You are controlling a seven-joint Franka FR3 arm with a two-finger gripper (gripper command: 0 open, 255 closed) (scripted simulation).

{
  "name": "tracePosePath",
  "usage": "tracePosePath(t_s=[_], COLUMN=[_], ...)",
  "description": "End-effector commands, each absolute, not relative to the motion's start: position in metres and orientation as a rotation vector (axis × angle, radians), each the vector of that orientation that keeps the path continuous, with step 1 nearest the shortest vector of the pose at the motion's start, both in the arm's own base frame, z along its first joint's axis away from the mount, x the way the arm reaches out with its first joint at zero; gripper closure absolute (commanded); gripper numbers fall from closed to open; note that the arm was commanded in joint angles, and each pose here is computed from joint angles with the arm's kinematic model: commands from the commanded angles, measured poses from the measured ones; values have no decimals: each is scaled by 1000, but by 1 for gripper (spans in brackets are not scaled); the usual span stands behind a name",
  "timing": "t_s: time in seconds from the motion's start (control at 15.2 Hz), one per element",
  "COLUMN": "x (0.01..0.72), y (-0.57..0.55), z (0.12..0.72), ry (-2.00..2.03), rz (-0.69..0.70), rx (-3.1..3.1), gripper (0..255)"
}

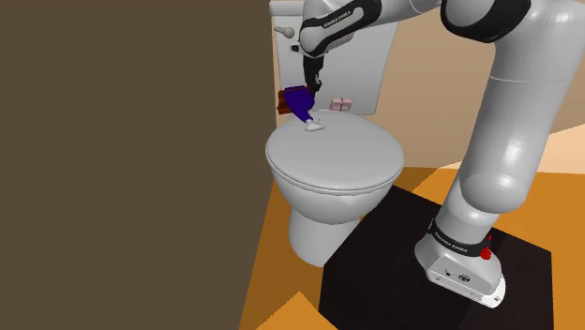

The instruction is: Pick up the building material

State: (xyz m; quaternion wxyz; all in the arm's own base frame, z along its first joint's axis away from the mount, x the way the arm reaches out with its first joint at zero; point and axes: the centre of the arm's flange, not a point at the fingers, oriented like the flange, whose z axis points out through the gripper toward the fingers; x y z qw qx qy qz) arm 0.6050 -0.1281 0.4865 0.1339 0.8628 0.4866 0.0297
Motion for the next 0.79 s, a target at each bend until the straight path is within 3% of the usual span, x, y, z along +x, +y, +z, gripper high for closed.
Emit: tracePosePath(t_s=[0.0,0.73], x=[605,605], y=[-129,-129], z=[497,545], ry=[1410,1410], rz=[86,86], rx=[2501,2501], gripper=[255,255])
